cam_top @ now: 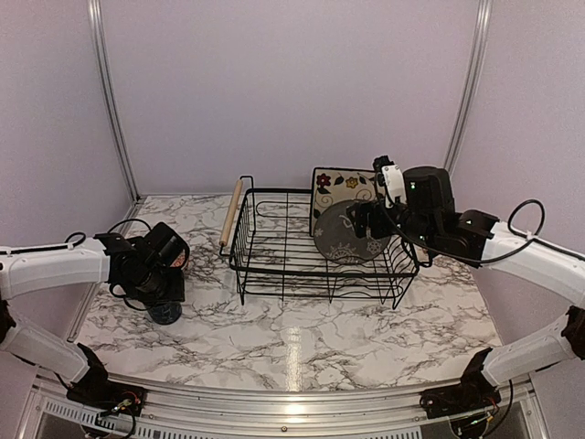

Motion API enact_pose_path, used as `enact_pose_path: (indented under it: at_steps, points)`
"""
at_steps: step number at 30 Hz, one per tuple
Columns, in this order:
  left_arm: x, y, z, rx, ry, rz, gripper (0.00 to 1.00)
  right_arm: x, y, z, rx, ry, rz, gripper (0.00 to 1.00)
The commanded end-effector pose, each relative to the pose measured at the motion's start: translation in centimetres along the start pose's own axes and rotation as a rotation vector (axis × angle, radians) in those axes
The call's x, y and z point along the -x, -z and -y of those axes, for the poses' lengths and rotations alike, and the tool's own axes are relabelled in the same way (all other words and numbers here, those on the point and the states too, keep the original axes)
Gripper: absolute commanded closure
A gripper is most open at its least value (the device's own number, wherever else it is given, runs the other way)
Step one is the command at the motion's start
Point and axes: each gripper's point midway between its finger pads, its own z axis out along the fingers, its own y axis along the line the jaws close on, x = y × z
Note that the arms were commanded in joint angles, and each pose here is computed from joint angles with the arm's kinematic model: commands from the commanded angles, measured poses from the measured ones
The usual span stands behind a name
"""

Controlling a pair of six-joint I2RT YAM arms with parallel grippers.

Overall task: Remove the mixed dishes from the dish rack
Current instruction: Place the cup at the center of the board, then grab the plate from the dish rack.

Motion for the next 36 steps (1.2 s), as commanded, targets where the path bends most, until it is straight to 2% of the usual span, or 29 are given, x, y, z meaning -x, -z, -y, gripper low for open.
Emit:
enact_pose_path:
  at_steps: [1,6,11,16,21,26,31,36]
  points:
    - [-0.3,0.9,-0.1,-0.02,0.005,-0.018,0.49,0.4,-0.3,0.4,-0.017,0.014,-0.024,0.01]
    - [0.4,2.5,0.3,-0.061,0.009,0.009,0.41,0.4,-0.6,0.5,-0.031,0.065,-0.035,0.02]
    - [3.1,6.8,1.6,-0.179,0.019,0.112,0.24,1.4,-0.5,0.9,-0.065,0.192,-0.071,0.02]
    - [6.3,11.5,1.7,-0.259,0.006,0.283,0.08,0.5,-1.9,2.6,-0.18,0.384,-0.185,0.02]
    - [9.5,15.7,1.9,-0.311,-0.017,0.447,0.04,-0.5,-3.2,4.1,-0.26,0.597,-0.263,0.01]
    - [10.7,17.4,2.8,-0.364,-0.048,0.51,0.03,-0.2,-4.6,3.8,-0.098,0.61,-0.303,0.03]
    - [10.6,17.0,3.5,-0.379,-0.067,0.499,0.02,0.8,-5.0,5.0,0.063,0.59,-0.279,0.04]
    - [10.7,17.0,4.2,-0.388,-0.105,0.485,0.01,-0.6,-5.2,4.4,0.272,0.605,-0.301,0.07]
